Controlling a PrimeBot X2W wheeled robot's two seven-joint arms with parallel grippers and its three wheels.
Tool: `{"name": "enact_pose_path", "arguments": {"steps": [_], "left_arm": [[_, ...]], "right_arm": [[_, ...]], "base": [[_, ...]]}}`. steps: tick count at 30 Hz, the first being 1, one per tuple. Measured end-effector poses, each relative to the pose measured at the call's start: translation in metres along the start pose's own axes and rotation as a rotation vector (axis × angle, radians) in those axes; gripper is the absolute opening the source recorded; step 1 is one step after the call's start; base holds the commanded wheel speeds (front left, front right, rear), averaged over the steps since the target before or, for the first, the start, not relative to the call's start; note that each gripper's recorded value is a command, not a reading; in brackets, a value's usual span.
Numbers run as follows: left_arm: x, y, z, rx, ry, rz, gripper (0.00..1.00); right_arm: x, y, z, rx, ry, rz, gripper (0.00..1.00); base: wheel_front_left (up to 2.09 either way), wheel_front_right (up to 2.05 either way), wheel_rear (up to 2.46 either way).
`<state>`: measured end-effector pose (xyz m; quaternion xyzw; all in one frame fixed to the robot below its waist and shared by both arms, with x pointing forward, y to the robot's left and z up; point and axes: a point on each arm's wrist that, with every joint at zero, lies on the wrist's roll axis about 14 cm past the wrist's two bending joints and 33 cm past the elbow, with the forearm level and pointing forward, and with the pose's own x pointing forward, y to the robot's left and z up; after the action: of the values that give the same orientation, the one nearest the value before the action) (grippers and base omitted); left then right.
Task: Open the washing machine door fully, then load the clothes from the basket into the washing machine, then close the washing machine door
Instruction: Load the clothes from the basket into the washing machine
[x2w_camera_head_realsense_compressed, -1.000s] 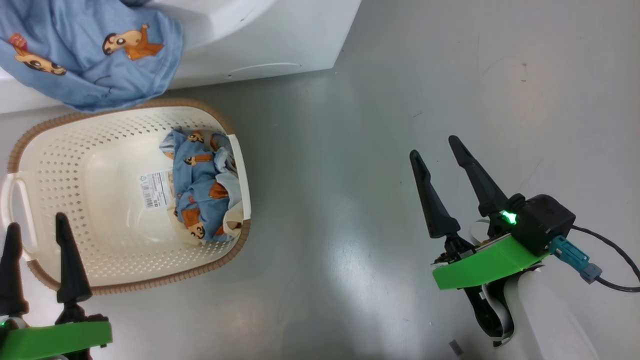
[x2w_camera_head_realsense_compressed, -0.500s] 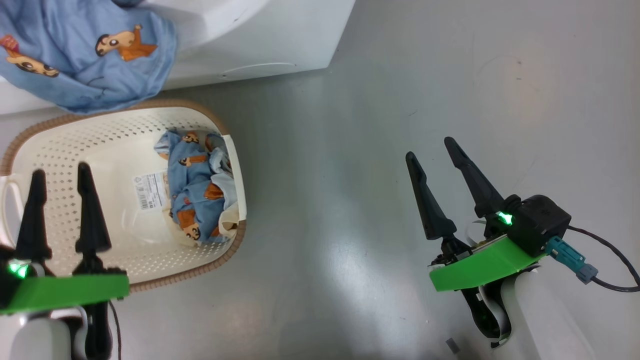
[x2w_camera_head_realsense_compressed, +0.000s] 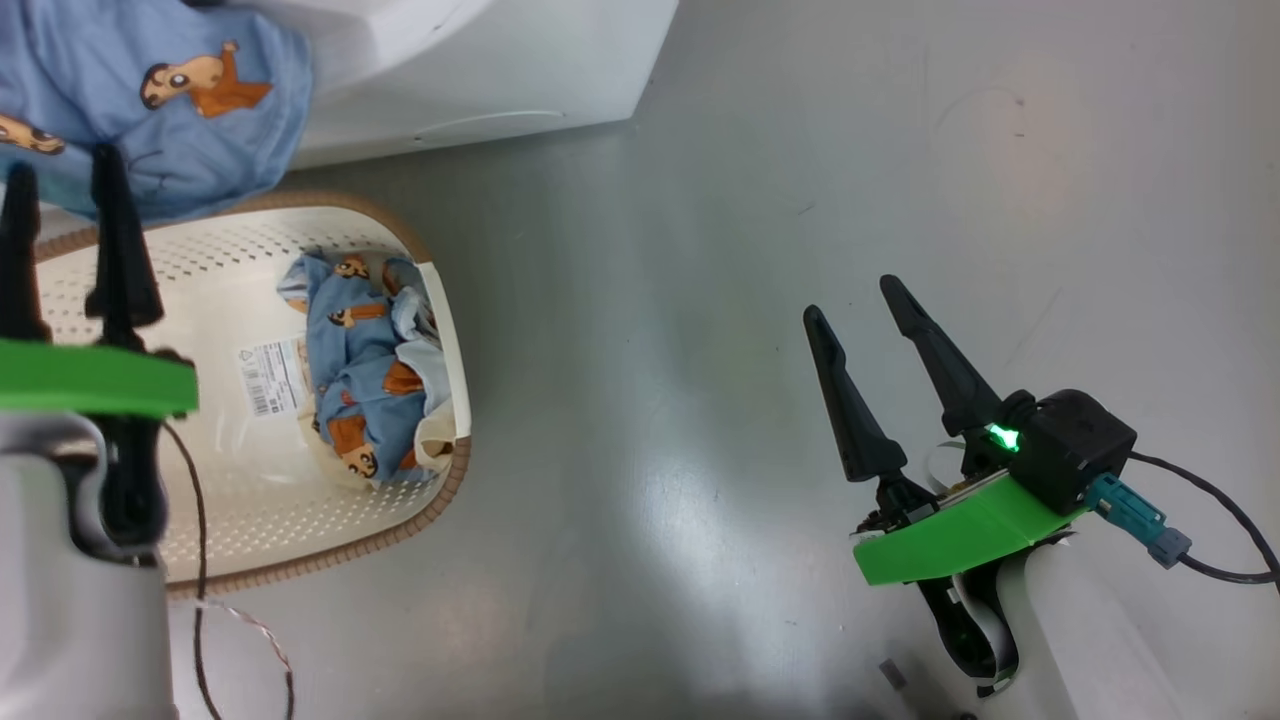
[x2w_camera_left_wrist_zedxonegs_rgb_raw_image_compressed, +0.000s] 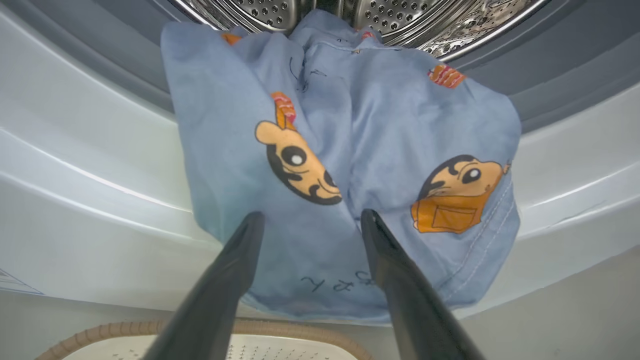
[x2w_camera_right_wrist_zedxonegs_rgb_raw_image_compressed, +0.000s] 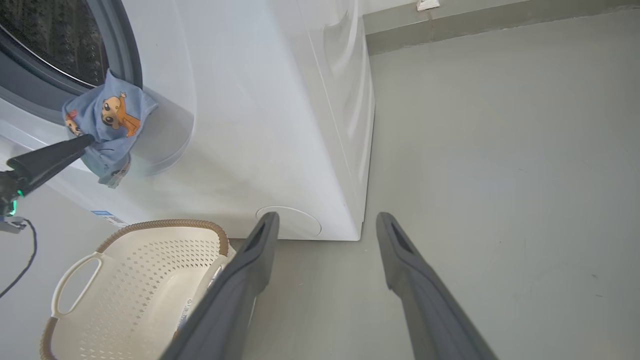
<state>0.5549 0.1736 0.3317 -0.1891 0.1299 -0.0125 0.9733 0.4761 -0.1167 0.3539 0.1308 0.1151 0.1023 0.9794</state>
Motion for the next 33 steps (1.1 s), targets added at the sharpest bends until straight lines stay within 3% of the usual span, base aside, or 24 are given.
{"name": "enact_pose_path", "arguments": {"steps": [12,13,14,15,25,29,33], "left_arm": [[0.036,-0.010,-0.009,-0.178,0.090,-0.001,1.00],[0.038,-0.011,-0.009,-0.177,0.089,-0.007,0.61],[0.039,-0.012,-0.008,-0.179,0.085,-0.010,0.15],[0.041,-0.013,-0.007,-0.180,0.083,-0.013,0.00],[0.038,-0.027,0.035,-0.106,-0.099,-0.084,0.00],[0.048,-0.041,0.085,-0.001,-0.225,-0.154,0.00],[0.061,-0.053,0.103,0.072,-0.236,-0.197,0.00]], "right_arm": [[0.002,-0.007,-0.003,0.019,0.005,-0.019,1.00],[0.002,-0.008,-0.003,0.022,0.005,-0.021,1.00],[0.001,-0.009,-0.004,0.022,0.007,-0.023,1.00],[0.001,-0.009,-0.004,0.022,0.008,-0.023,1.00],[0.003,-0.007,-0.005,0.032,0.008,-0.020,1.00],[0.004,-0.004,-0.005,0.035,0.007,-0.013,1.00],[0.004,-0.004,-0.007,0.036,0.012,-0.012,1.00]], "base": [[0.00,0.00,0.00],[0.00,0.00,0.00],[0.00,0.00,0.00],[0.00,0.00,0.00],[0.00,0.00,0.00],[0.00,0.00,0.00],[0.00,0.00,0.00]]}}
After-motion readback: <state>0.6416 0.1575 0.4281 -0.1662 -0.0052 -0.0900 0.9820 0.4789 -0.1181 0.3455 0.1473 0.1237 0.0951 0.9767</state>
